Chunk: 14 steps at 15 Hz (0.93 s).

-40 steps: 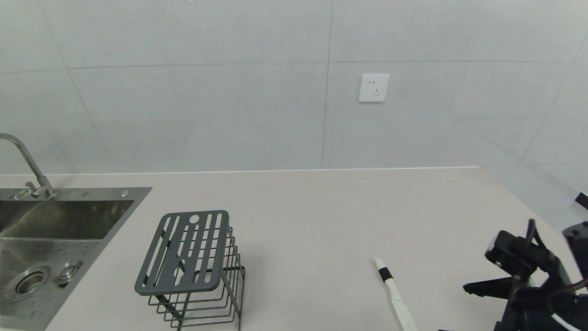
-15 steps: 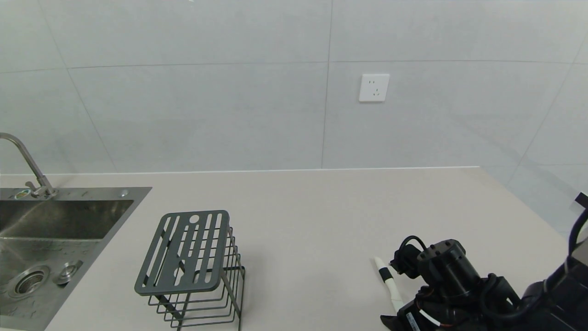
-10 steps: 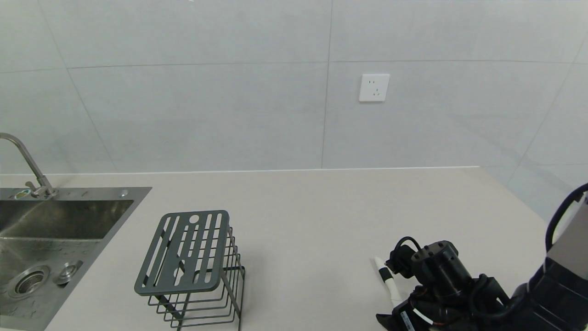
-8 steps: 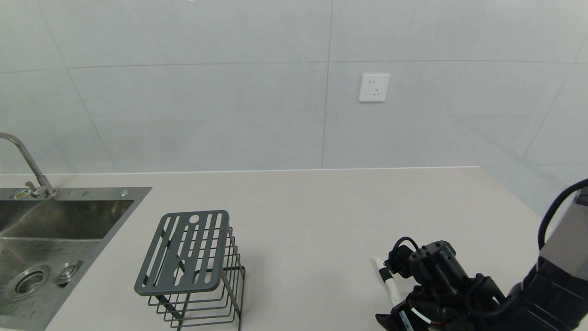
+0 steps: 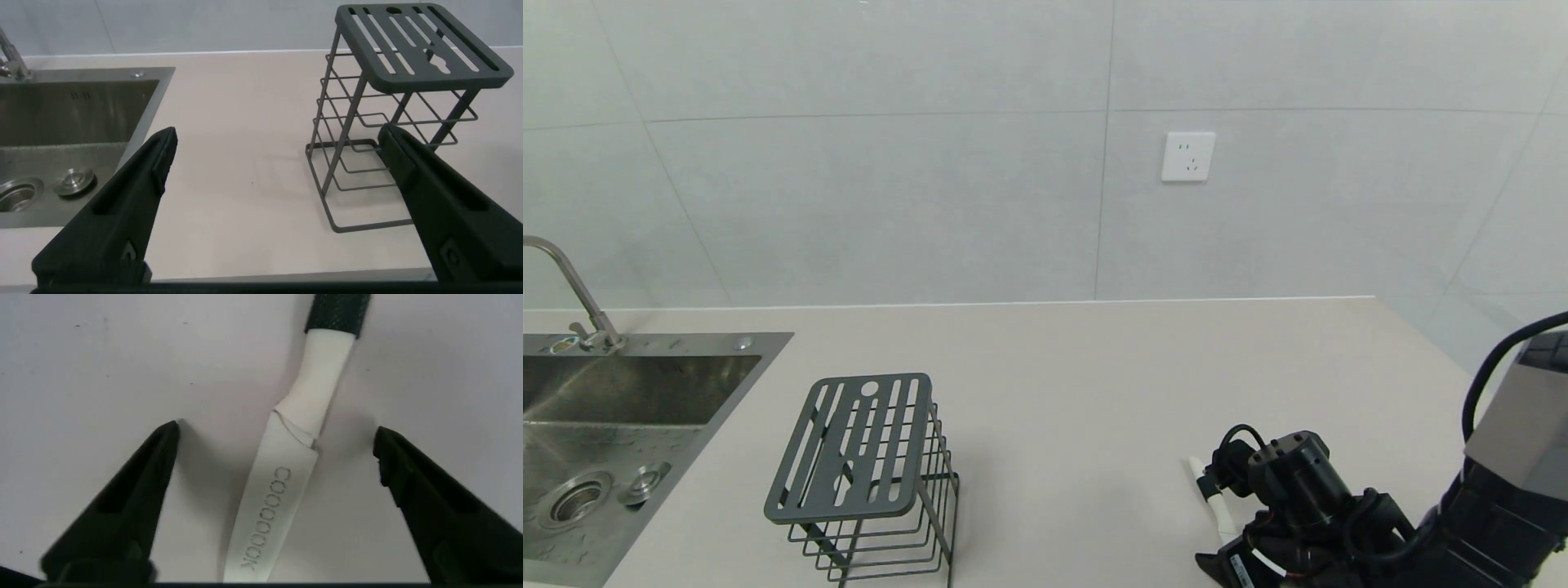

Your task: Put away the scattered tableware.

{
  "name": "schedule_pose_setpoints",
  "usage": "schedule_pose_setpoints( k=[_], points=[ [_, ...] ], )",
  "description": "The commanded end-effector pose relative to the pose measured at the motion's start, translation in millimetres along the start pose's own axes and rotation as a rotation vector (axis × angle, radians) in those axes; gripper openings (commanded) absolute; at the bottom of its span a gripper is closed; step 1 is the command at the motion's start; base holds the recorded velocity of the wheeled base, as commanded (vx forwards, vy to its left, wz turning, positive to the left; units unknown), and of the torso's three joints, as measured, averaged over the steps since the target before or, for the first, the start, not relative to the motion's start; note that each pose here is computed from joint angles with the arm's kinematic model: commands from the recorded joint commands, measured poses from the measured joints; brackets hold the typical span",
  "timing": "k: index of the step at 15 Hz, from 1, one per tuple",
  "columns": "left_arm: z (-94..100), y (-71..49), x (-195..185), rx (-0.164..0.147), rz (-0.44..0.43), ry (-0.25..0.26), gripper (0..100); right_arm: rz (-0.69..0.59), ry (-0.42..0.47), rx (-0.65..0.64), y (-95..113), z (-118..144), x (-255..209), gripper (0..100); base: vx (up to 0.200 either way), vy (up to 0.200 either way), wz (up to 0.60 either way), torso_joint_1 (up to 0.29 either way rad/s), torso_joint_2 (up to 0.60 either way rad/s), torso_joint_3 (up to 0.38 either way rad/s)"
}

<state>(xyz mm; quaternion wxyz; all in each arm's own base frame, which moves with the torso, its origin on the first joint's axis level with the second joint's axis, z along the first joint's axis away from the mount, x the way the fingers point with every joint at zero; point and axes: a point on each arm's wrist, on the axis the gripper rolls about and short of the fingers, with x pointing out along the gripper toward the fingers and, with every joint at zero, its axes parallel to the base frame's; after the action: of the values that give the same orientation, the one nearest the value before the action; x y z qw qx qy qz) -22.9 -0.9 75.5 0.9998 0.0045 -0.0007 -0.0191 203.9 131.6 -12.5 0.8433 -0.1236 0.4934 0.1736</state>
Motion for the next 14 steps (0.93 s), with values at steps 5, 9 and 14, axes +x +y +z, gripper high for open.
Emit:
schedule_pose_setpoints(
  k=[5, 9, 14],
  points=[
    [0.0, 0.0, 0, 0.0, 0.0, 0.001, 100, -0.011, 0.039, 0.005, -3, -5, 5, 0, 0.0, 0.0, 0.0, 0.0, 0.0, 0.0],
    [0.0, 0.0, 0, 0.0, 0.0, 0.001, 100, 0.003, -0.066, -0.003, -1, 8, -8, 0, 0.0, 0.0, 0.0, 0.0, 0.0, 0.0],
    [0.2, 0.0, 0, -0.007, 0.0, 0.0, 100, 0.068, -0.277, -0.113, 3, 22, -49, 0, 0.0, 0.0, 0.0, 0.0, 0.0, 0.0]
  ],
)
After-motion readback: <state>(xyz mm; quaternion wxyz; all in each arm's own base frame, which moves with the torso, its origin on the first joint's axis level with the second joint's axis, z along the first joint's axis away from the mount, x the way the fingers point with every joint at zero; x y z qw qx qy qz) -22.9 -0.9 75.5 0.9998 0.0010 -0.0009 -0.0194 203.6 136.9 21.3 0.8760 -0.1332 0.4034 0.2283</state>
